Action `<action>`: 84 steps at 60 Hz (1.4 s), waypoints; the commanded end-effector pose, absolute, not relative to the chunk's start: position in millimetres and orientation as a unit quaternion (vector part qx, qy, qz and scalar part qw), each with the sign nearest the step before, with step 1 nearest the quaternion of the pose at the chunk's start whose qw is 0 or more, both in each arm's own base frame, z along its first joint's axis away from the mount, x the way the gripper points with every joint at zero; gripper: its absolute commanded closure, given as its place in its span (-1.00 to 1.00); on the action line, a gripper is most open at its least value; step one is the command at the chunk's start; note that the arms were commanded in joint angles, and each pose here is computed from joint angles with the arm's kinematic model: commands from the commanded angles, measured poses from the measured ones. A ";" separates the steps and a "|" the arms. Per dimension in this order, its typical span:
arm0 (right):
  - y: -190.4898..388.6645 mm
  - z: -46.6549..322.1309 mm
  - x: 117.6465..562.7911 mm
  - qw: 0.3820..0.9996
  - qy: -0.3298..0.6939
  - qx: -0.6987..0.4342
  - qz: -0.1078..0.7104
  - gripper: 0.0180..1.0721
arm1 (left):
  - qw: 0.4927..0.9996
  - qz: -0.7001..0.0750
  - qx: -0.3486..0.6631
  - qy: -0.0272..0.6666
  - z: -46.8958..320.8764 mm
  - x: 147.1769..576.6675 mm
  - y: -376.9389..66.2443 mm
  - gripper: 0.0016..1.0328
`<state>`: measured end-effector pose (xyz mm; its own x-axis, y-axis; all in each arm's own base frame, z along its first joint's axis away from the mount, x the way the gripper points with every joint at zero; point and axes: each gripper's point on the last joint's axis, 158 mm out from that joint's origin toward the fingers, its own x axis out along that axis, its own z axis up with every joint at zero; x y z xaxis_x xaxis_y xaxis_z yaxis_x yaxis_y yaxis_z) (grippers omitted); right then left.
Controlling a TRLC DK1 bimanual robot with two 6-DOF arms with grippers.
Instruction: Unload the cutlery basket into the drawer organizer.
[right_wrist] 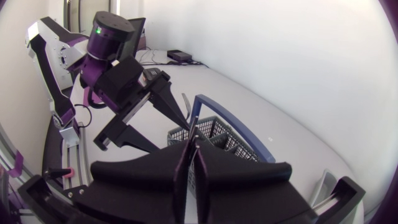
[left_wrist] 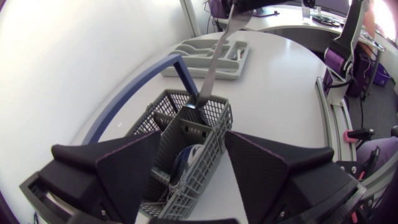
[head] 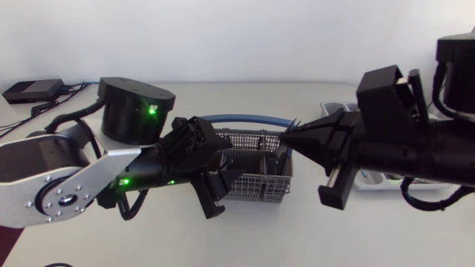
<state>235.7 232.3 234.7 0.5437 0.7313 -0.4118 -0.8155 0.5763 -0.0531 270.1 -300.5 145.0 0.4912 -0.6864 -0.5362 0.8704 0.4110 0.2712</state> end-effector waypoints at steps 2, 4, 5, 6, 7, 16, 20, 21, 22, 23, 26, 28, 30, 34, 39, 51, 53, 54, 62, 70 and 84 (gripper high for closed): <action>230.7 251.5 227.3 0.868 0.170 -0.094 0.456 0.85 | 0.817 -0.486 0.268 0.153 157.3 273.0 -317.4 -0.57; 230.1 253.9 225.4 0.867 0.170 -0.089 0.460 0.85 | 0.813 -0.496 0.265 0.151 159.1 270.9 -321.4 -0.57; 229.7 255.8 224.5 0.867 0.169 -0.086 0.462 0.85 | 0.811 -0.501 0.263 0.150 159.8 269.6 -323.4 -0.57; 229.1 256.7 223.6 0.866 0.169 -0.084 0.463 0.85 | 0.809 -0.505 0.261 0.149 160.9 268.8 -325.4 -0.57; 228.6 258.0 222.1 0.866 0.168 -0.082 0.465 0.85 | 0.807 -0.509 0.260 0.149 160.9 267.7 -326.8 -0.57; 227.9 263.4 209.2 0.857 0.167 -0.068 0.484 0.85 | 0.788 -0.544 0.247 0.150 160.6 256.6 -337.2 -0.56; 227.3 264.3 205.5 0.853 0.168 -0.061 0.491 0.85 | 0.779 -0.556 0.245 0.153 158.7 250.7 -341.4 -0.56; 227.1 264.2 203.5 0.851 0.169 -0.058 0.494 0.85 | 0.777 -0.560 0.244 0.153 159.1 249.2 -342.7 -0.56; 226.6 265.0 202.8 0.850 0.169 -0.056 0.495 0.85 | 0.774 -0.563 0.243 0.155 158.2 247.4 -343.8 -0.56; 226.7 265.8 201.4 0.849 0.168 -0.054 0.498 0.85 | 0.772 -0.567 0.243 0.157 157.3 245.8 -344.7 -0.56; 226.5 267.8 197.7 0.846 0.168 -0.047 0.504 0.85 | 0.762 -0.581 0.237 0.159 158.7 240.1 -348.9 -0.56; 226.4 268.9 195.7 0.844 0.168 -0.043 0.508 0.85 | 0.759 -0.586 0.235 0.159 159.4 238.5 -350.9 -0.56; 226.5 269.9 193.5 0.842 0.168 -0.041 0.511 0.85 | 0.756 -0.589 0.236 0.159 158.7 236.3 -353.6 -0.56; 227.3 271.9 188.8 0.837 0.168 -0.033 0.520 0.85 | 0.752 -0.595 0.235 0.159 159.6 234.7 -358.0 -0.56; 228.1 272.8 183.0 0.831 0.171 -0.024 0.529 0.85 | 0.747 -0.600 0.234 0.161 157.8 233.3 -363.4 -0.56; 225.7 276.4 179.4 0.831 0.167 -0.022 0.531 0.84 | 0.736 -0.613 0.237 0.163 152.0 227.9 -370.6 -0.25; 224.3 277.1 180.3 0.832 0.166 -0.021 0.530 0.84 | 0.734 -0.615 0.236 0.164 150.9 226.9 -370.7 -0.16; 224.0 277.3 180.3 0.831 0.166 -0.019 0.530 0.84 | 0.733 -0.616 0.236 0.165 150.4 226.2 -370.7 -0.12; 219.8 279.1 183.9 0.833 0.165 -0.012 0.528 0.84 | 0.732 -0.617 0.234 0.169 145.8 226.7 -367.8 0.13; 219.7 278.0 184.6 0.833 0.165 -0.012 0.528 0.83 | 0.732 -0.616 0.238 0.168 143.8 228.3 -365.1 0.29; 219.9 274.9 185.4 0.833 0.168 -0.012 0.527 0.83 | 0.730 -0.619 0.238 0.165 143.6 226.7 -365.9 0.58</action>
